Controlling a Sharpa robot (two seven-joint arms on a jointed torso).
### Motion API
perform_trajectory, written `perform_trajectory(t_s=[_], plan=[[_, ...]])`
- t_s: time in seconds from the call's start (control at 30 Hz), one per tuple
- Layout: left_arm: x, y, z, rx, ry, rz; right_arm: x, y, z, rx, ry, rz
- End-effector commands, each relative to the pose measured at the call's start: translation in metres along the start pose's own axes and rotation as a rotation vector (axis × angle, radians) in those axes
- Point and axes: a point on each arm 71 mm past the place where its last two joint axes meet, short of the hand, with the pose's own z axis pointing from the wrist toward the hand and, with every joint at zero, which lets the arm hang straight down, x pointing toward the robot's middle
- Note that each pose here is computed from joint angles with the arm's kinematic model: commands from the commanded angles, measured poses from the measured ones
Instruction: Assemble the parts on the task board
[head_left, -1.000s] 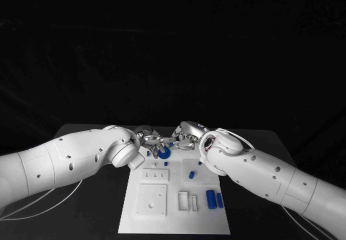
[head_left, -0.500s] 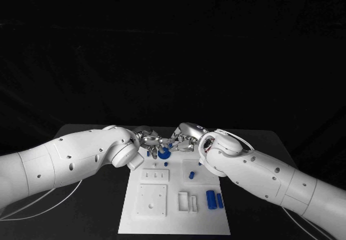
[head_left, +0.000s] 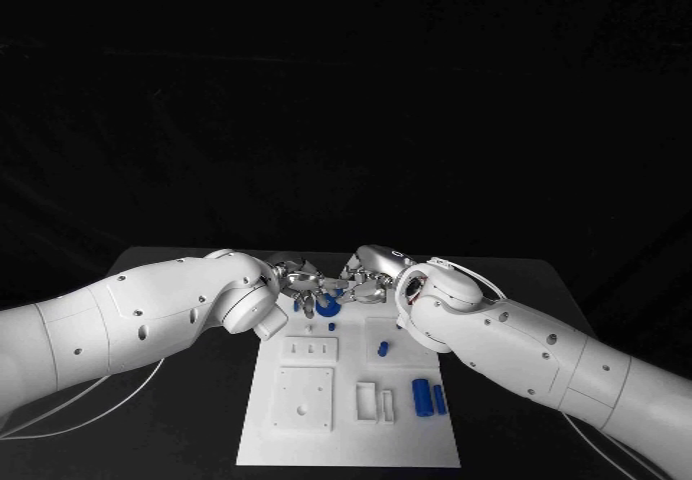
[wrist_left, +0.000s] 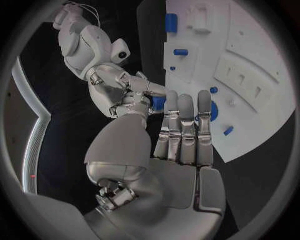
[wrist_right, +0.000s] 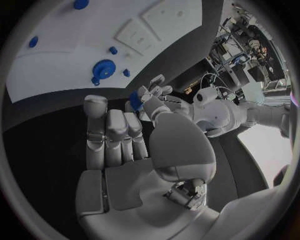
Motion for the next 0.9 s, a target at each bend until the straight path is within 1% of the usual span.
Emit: perform_trajectory(t_s=[0.03,0.43,0.9], plan=[[0.0053,-0.0019,0.0001,-0.004,0.041,0.025,0.0016,0.0024,0.0007,-0.006,0.011,-0.011],[0.0055,-0.0018,0.0004,-0.008,0.047,0.029,0.0029,0.0033,0.0013,-0.008,0.017,-0.012],[0.0029,-0.0015,0.0015,-0.006,0.036,0.017,0.0057,0.005,0.0013,-0.013,0.03,-0.013]])
